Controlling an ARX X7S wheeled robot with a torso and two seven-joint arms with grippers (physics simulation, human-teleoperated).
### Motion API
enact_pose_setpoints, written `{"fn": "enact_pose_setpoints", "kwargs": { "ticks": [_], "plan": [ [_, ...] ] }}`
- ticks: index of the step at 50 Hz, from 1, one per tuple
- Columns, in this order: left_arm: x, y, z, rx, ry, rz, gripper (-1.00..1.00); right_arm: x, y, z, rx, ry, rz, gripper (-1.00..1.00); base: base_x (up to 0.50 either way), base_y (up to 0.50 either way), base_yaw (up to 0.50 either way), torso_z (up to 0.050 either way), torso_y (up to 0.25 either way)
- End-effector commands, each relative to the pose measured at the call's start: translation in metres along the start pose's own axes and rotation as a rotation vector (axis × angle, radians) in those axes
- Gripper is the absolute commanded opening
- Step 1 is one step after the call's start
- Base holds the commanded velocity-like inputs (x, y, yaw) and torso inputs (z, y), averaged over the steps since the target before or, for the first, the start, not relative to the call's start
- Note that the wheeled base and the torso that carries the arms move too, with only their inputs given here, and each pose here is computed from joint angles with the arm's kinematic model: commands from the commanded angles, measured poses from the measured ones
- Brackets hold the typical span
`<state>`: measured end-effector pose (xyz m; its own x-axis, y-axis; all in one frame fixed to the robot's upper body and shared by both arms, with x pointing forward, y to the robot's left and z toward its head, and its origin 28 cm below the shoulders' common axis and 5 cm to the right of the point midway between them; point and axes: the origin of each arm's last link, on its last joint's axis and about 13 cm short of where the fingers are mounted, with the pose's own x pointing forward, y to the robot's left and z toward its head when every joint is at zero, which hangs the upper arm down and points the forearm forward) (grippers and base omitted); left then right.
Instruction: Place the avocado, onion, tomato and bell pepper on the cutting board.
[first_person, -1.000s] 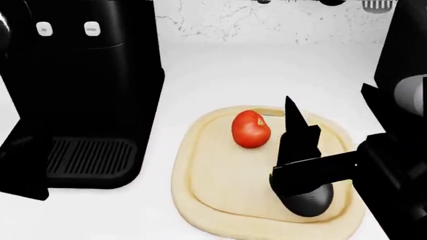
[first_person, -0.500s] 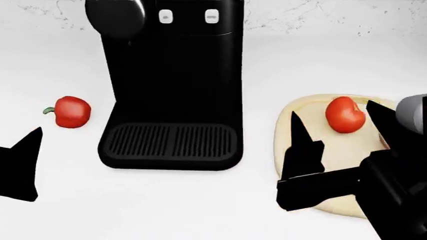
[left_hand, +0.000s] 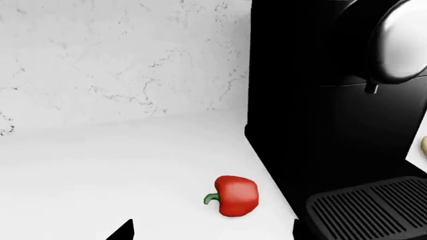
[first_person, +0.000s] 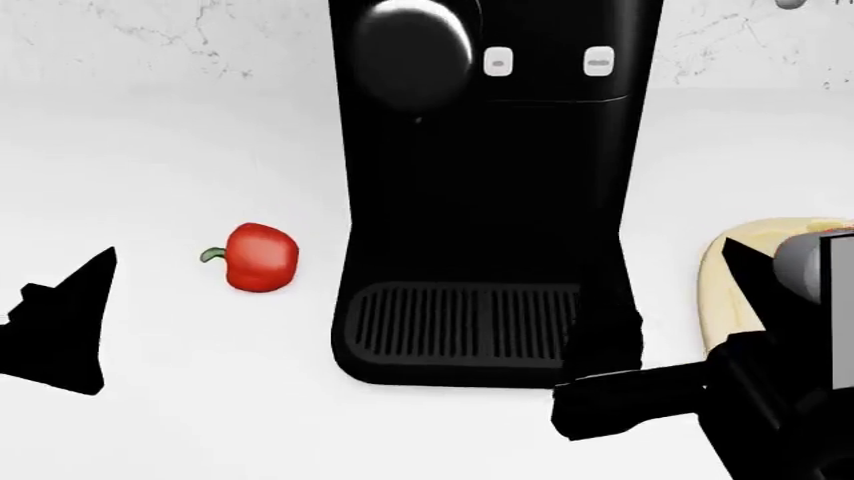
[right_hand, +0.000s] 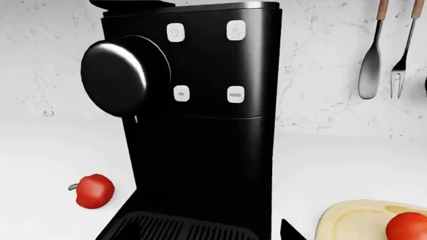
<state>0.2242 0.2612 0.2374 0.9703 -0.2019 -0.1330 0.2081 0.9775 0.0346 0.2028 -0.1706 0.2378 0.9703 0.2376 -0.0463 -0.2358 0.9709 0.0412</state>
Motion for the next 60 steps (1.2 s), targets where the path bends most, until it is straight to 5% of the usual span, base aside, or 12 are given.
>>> {"fn": "enact_pose_setpoints", "kwargs": {
  "ticks": [1, 10, 15, 40, 43, 48, 60],
  "plan": [
    [0.008, -0.002, -0.002, -0.032, -0.014, -0.03, 1.0, 0.003, -0.006, -0.009, 0.021, 0.011, -0.054, 1.0, 0.27, 0.08, 0.0, 0.0, 0.0],
    [0.012, -0.003, -0.012, -0.02, 0.02, -0.081, 1.0, -0.005, -0.003, -0.007, 0.015, 0.026, -0.067, 1.0, 0.04, 0.01, 0.0, 0.0, 0.0],
    [0.023, -0.006, -0.006, -0.089, 0.003, -0.078, 1.0, -0.003, -0.003, -0.004, 0.013, 0.025, -0.07, 1.0, 0.0, 0.0, 0.0, 0.0, 0.0],
    [0.134, -0.036, 0.0, -0.089, 0.128, -0.135, 1.0, -0.002, -0.005, -0.004, 0.03, 0.04, -0.071, 1.0, 0.0, 0.0, 0.0, 0.0, 0.0],
    [0.149, -0.039, -0.012, -0.036, 0.18, -0.133, 1.0, -0.004, -0.005, -0.004, 0.028, 0.047, -0.075, 1.0, 0.0, 0.0, 0.0, 0.0, 0.0],
    [0.178, -0.042, -0.036, -0.079, 0.264, -0.121, 1.0, -0.002, -0.005, -0.01, 0.041, 0.067, -0.072, 1.0, 0.0, 0.0, 0.0, 0.0, 0.0],
    [0.203, -0.04, -0.058, -0.042, 0.334, -0.062, 1.0, -0.007, -0.009, -0.017, 0.059, 0.069, -0.084, 1.0, 0.0, 0.0, 0.0, 0.0, 0.0]
  ]
}}
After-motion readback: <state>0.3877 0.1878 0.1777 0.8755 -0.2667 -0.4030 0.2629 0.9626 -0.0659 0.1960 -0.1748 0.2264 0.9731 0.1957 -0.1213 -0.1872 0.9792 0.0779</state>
